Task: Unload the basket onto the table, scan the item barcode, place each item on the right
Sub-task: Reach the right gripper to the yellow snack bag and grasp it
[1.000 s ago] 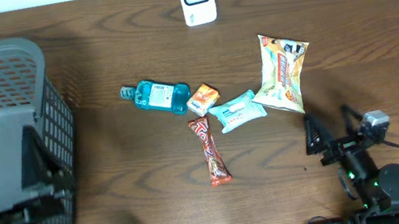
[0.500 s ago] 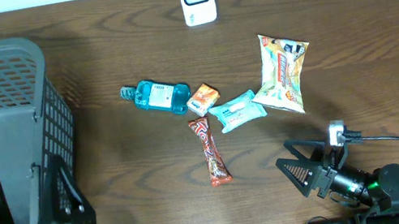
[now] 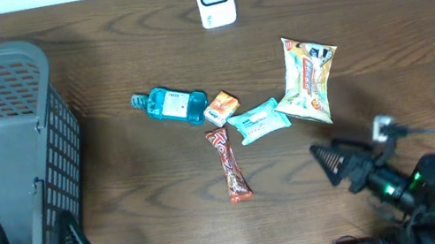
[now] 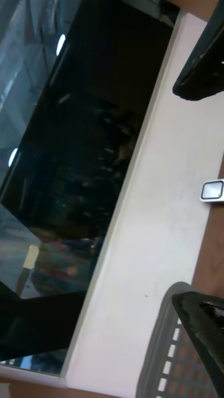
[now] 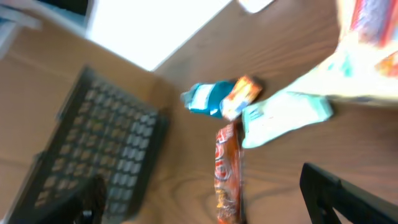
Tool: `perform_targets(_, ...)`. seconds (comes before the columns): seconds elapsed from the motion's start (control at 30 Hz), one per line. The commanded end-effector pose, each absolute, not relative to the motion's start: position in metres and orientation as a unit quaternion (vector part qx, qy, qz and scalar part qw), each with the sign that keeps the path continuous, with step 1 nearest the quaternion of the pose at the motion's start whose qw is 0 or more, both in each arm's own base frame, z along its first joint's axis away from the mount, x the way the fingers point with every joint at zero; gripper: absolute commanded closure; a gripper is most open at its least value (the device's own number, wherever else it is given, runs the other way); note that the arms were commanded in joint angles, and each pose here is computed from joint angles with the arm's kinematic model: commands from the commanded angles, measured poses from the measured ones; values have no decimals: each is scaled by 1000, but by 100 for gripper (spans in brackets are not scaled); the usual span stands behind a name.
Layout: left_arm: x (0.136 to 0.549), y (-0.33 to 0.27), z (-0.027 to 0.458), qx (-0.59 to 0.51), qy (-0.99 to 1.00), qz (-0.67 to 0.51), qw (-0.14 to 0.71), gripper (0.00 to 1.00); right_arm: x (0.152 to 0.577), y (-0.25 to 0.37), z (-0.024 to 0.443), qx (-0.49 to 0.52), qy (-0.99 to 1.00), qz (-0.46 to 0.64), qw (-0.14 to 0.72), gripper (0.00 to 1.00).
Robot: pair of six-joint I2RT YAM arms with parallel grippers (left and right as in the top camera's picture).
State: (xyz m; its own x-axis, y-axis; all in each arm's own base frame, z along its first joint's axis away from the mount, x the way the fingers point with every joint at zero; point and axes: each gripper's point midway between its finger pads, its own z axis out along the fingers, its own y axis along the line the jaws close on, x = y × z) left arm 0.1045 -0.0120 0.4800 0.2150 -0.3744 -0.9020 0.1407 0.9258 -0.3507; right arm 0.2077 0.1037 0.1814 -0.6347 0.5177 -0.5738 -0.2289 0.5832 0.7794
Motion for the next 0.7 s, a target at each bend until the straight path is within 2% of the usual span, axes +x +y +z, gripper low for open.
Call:
perform_targets(0.0,109,-14,474,-96,610,-173,768,2,240,75,219,78,812,328,476,7)
perform_targets(0.17,109,-14,475,-97,608,-170,769,2,285,59,226,105,880,210,413,16)
perform_targets(0.43,105,10,488,-146,574,-124,796,2,352,83,210,111,941,-42,317,16)
perform_targets(0.53,104,17,488,-162,570,-113,797,2,371,90,190,125,950,-99,269,16)
perform_targets(0.67,106,17,483,-164,580,-111,790,2,398,93,151,129,955,-154,221,22)
